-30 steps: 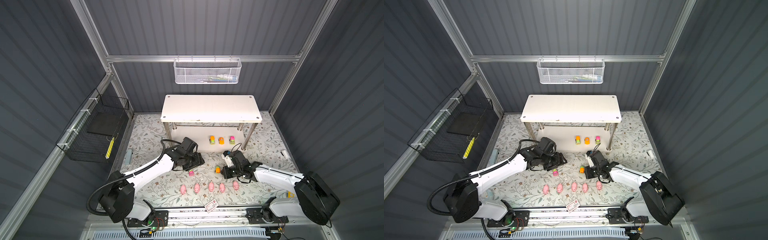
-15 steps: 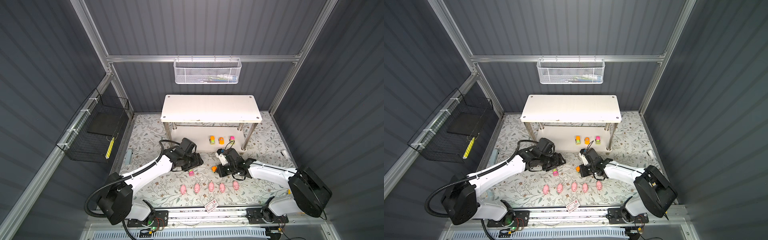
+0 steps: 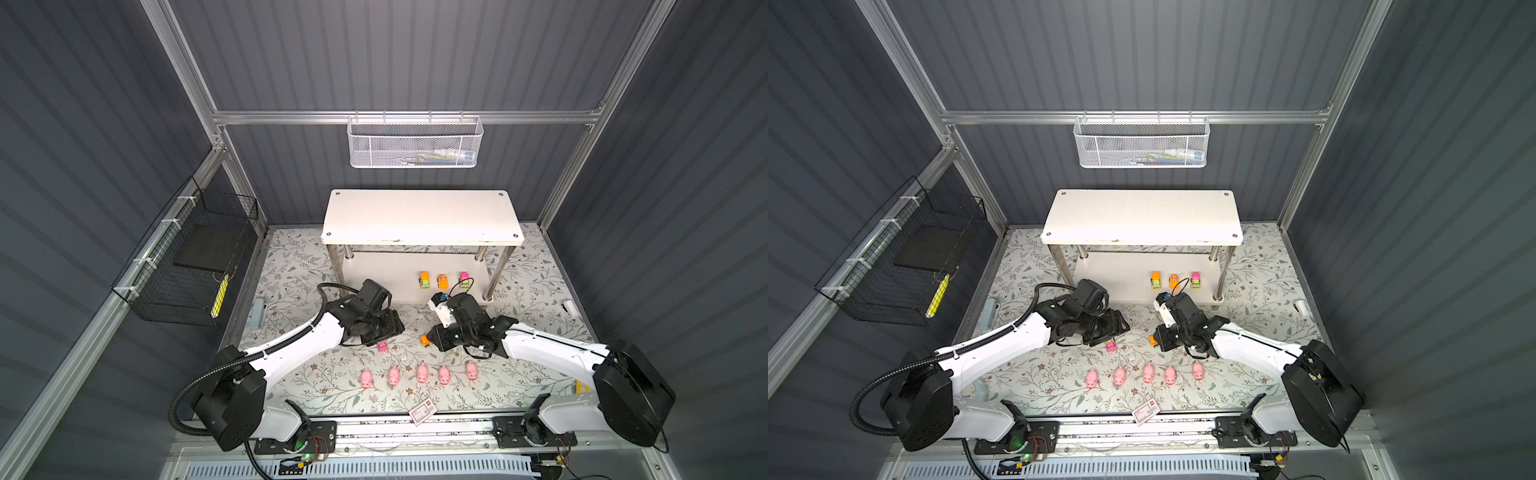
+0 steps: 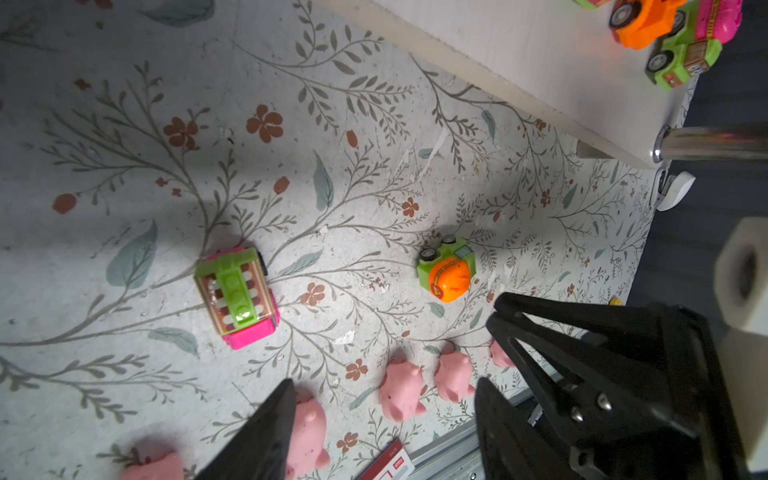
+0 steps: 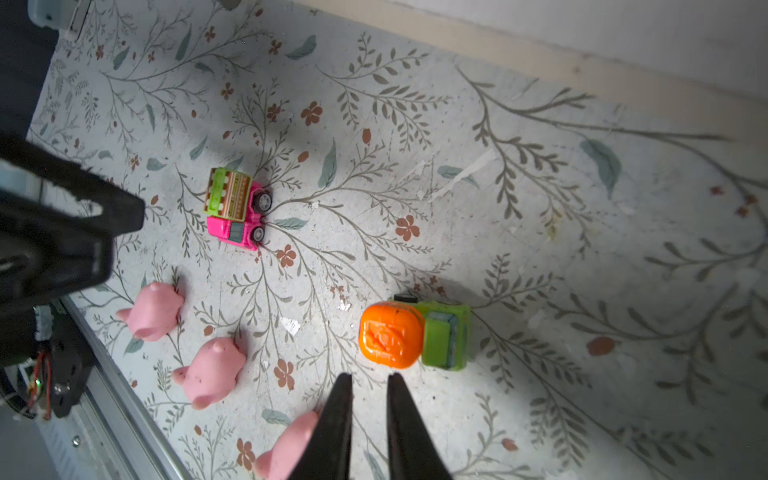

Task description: Place and organize the plastic toys onto the shelf

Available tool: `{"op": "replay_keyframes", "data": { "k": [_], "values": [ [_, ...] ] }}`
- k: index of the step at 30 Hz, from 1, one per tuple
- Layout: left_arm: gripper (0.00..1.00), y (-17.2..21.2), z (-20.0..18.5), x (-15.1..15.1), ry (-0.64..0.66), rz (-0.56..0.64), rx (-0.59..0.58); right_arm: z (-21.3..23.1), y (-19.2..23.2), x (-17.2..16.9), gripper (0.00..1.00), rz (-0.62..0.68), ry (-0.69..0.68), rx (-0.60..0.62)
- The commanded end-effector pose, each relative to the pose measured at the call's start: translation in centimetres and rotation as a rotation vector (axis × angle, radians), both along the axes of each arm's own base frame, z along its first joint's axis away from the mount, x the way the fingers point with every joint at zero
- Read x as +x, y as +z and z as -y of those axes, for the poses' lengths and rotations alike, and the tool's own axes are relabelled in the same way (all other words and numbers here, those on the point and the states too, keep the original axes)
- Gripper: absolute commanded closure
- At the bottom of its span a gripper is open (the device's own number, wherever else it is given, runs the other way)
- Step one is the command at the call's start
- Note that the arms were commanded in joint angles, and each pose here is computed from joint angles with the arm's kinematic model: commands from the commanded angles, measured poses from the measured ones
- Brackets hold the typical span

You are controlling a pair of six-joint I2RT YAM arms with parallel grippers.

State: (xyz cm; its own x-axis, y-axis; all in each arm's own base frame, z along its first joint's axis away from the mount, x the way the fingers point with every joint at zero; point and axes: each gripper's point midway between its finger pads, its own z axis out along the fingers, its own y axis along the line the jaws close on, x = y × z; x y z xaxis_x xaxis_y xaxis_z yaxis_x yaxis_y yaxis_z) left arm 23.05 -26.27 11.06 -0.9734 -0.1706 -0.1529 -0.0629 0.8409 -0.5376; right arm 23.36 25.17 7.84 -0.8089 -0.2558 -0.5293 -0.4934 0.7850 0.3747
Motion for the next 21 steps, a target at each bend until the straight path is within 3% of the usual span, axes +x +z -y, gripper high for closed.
{"op": "replay_keyframes", "data": {
  "k": [1,5,14,21],
  "values": [
    [0.32,0.0,-0.3,0.0,-0.003,0.011,-0.007,1.2,-1.0,-0.5,0.66,0.0,-0.009,-0.041],
    [0.32,-0.2,0.0,-0.1,-0.01,0.004,-0.02,2.2,-1.9,0.8,0.59,-0.006,-0.08,-0.028],
    [0.32,-0.4,-0.1,-0.5,-0.001,-0.002,-0.036,1.5,-1.8,3.4,0.59,-0.007,-0.132,0.024],
    [0.32,-0.7,-0.2,-0.6,0.004,-0.006,-0.037,0.3,-2.3,3.6,0.59,-0.063,-0.104,0.057]
  ]
}}
